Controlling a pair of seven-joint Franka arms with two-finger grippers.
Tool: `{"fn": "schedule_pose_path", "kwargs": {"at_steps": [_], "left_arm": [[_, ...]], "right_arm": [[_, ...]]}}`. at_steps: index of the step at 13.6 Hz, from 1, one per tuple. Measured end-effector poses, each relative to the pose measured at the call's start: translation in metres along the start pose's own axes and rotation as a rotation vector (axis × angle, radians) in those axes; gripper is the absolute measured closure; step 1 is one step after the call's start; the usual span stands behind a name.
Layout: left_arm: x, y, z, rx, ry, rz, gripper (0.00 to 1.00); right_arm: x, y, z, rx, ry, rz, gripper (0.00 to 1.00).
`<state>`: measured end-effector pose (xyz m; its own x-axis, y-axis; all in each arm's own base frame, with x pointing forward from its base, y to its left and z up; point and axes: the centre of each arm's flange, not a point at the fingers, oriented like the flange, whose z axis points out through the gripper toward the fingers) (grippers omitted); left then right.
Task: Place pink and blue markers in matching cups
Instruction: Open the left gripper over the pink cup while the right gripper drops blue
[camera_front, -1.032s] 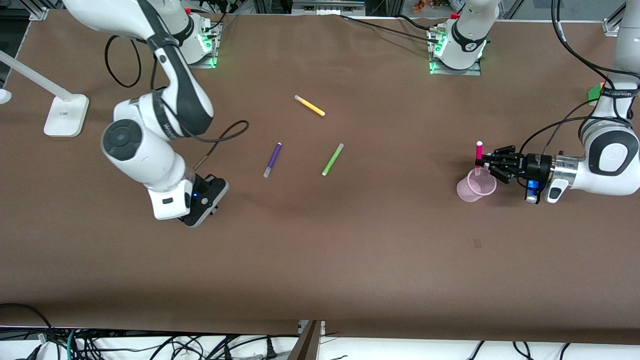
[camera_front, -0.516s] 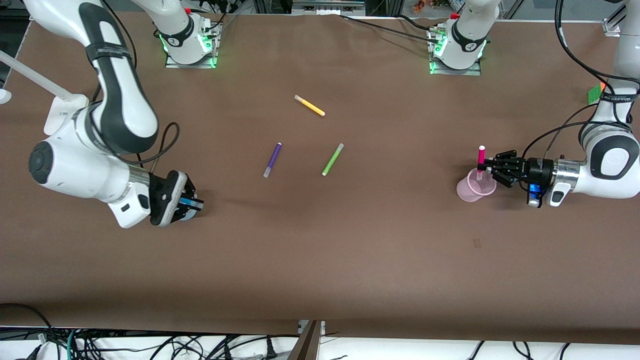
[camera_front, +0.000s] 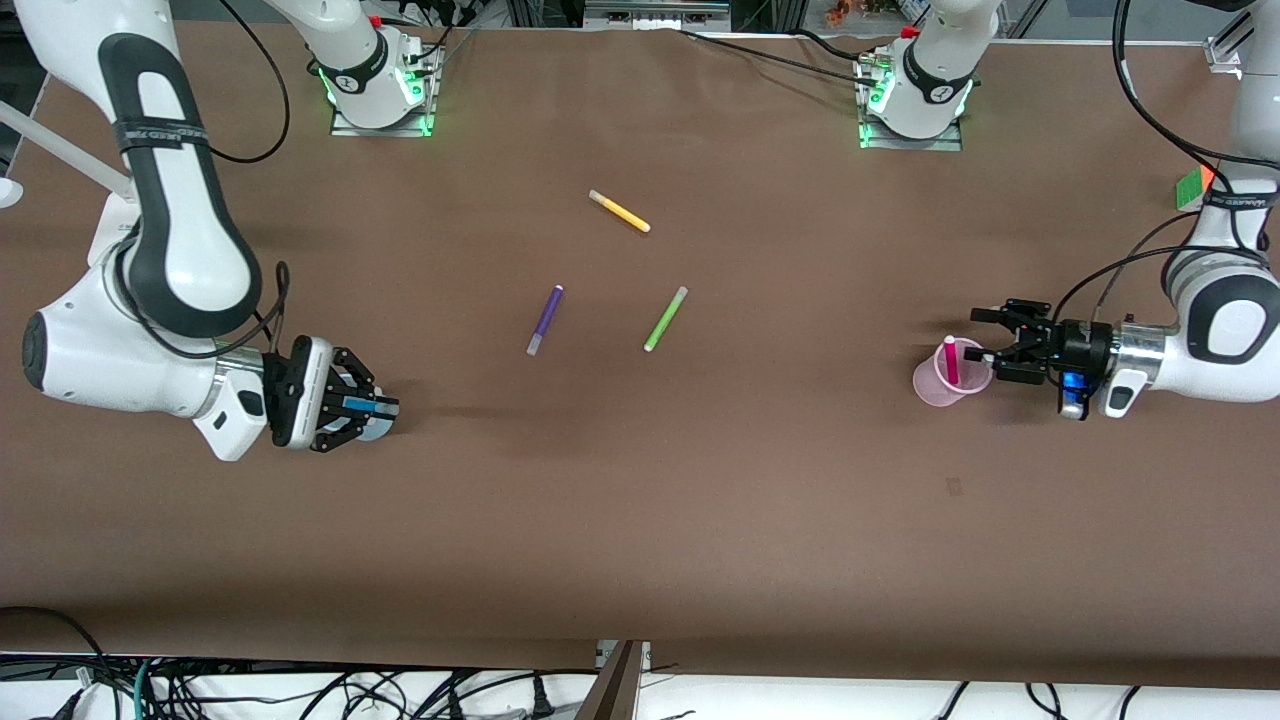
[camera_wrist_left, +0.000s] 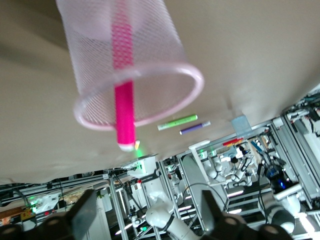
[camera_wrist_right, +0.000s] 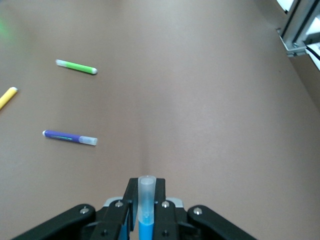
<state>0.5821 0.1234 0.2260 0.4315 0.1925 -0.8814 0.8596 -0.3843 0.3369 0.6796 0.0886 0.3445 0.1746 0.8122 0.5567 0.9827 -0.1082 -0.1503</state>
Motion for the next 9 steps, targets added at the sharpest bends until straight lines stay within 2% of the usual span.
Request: {"fn": "schedule_pose_path", "kwargs": {"at_steps": [3, 5, 7, 9], "left_arm": [[-0.047, 0.041, -0.041, 0.016, 0.03, 0.032, 0.0], [-0.097, 0.071, -0.059, 0.04, 0.1, 0.067, 0.0], [-0.156, 0.102, -0.058, 0.148, 0.225, 0.13, 0.0], [-0.213, 0.135, -0.039, 0.305, 0.369, 0.203, 0.0]], "right_arm": [[-0.029, 0.003, -0.004, 0.037, 0.053, -0.036, 0.84], [-0.046, 0.004, -0.005, 0.059, 0.12, -0.062, 0.84], [-0.061, 0.005, -0.001, 0.079, 0.18, -0.078, 0.84], [-0.069, 0.007, 0.002, 0.084, 0.201, -0.093, 0.84]]}}
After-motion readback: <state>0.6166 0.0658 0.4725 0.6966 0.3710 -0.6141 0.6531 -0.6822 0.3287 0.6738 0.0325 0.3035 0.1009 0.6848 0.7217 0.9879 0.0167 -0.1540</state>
